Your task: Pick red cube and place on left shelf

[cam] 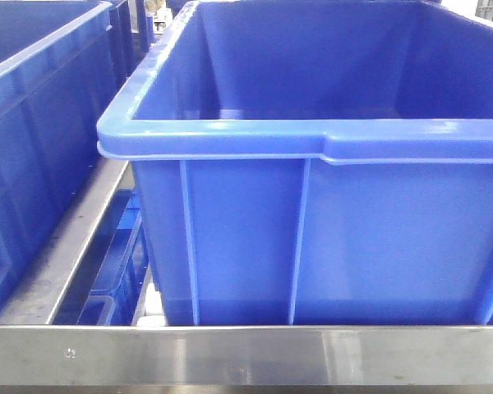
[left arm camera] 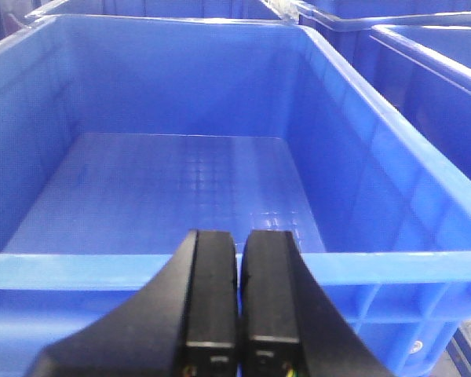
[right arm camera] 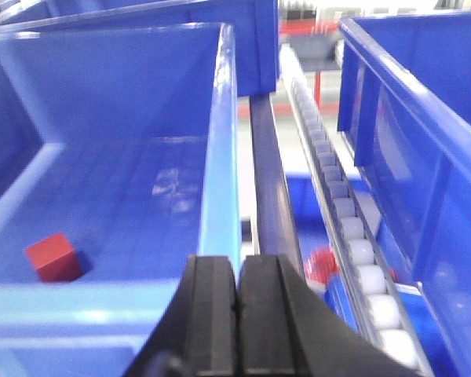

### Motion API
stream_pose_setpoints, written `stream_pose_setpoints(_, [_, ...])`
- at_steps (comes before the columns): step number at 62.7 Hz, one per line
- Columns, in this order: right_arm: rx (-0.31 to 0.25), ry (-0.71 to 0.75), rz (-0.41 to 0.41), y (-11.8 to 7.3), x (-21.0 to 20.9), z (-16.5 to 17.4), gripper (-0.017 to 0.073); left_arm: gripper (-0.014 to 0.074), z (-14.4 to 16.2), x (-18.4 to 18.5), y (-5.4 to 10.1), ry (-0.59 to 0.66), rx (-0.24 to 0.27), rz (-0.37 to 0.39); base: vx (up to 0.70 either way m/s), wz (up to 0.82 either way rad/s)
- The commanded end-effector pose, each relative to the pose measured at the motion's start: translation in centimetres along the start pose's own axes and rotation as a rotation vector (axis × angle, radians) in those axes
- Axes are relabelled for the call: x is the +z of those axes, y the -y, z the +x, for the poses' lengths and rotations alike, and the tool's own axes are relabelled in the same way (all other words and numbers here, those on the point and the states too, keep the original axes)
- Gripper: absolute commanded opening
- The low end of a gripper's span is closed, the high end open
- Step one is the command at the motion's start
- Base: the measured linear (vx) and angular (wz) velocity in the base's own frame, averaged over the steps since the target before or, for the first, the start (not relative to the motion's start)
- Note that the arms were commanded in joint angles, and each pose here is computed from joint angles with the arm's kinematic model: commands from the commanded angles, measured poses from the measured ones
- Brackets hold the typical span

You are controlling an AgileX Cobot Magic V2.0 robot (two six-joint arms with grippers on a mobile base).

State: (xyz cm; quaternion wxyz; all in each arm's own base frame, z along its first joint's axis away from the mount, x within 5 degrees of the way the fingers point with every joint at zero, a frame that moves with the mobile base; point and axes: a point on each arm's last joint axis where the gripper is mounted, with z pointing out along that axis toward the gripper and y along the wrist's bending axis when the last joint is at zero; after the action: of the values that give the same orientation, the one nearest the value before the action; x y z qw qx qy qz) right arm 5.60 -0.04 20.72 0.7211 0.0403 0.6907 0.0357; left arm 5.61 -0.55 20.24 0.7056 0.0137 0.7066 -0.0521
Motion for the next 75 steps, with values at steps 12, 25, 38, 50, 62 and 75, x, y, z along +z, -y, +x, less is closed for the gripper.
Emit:
stream_pose_setpoints(12, [-0.053, 0.192, -0.005, -0.12, -0.34, -1.72, 0.0046, 0.0102, -0.07, -0.02, -0.04, 0.077, -0.007, 0.002, 0.02, 0.09])
stream_pose_setpoints(25, [-0.053, 0.196, -0.006, -0.12, -0.35, -1.76, 0.0046, 0.0102, -0.07, -0.02, -0.04, 0.077, -0.007, 0.002, 0.0, 0.0])
stream_pose_setpoints(38, [-0.053, 0.193, -0.005, -0.12, -0.34, -1.74, 0.0046, 0.0101, -0.07, -0.02, -0.04, 0.077, -0.007, 0.002, 0.0, 0.0])
stream_pose_setpoints(50, [-0.053, 0.193, -0.005, -0.12, -0.34, -1.74, 0.0046, 0.0102, -0.07, -0.02, -0.04, 0.077, -0.007, 0.002, 0.0, 0.0])
stream_pose_setpoints(62, [-0.053, 0.193, -0.005, -0.12, -0.34, -1.74, 0.0046, 0.0101, -0.07, -0.02, -0.04, 0.077, -0.007, 0.002, 0.0, 0.0])
stream_pose_setpoints(75, [-0.053, 0.193, -0.005, -0.12, -0.34, -1.74, 0.0046, 0.0101, -0.07, -0.02, -0.04, 0.077, -0.007, 0.002, 0.0, 0.0])
